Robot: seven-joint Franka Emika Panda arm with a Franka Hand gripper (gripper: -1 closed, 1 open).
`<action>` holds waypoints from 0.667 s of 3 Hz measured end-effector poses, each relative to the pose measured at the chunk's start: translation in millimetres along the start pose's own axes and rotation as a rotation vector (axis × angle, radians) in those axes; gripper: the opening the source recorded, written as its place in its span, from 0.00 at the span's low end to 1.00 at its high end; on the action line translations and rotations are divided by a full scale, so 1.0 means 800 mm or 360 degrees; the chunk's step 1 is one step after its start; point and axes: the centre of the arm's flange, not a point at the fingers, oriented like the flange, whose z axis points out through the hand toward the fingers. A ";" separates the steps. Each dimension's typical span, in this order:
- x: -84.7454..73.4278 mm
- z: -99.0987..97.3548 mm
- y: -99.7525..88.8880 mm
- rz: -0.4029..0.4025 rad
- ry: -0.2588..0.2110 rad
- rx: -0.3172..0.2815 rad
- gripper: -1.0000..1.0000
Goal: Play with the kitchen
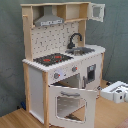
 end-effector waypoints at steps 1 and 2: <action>0.007 -0.016 -0.011 -0.0081 0.0101 0.0084 1.00; 0.008 0.002 0.005 -0.0056 0.0145 0.0062 1.00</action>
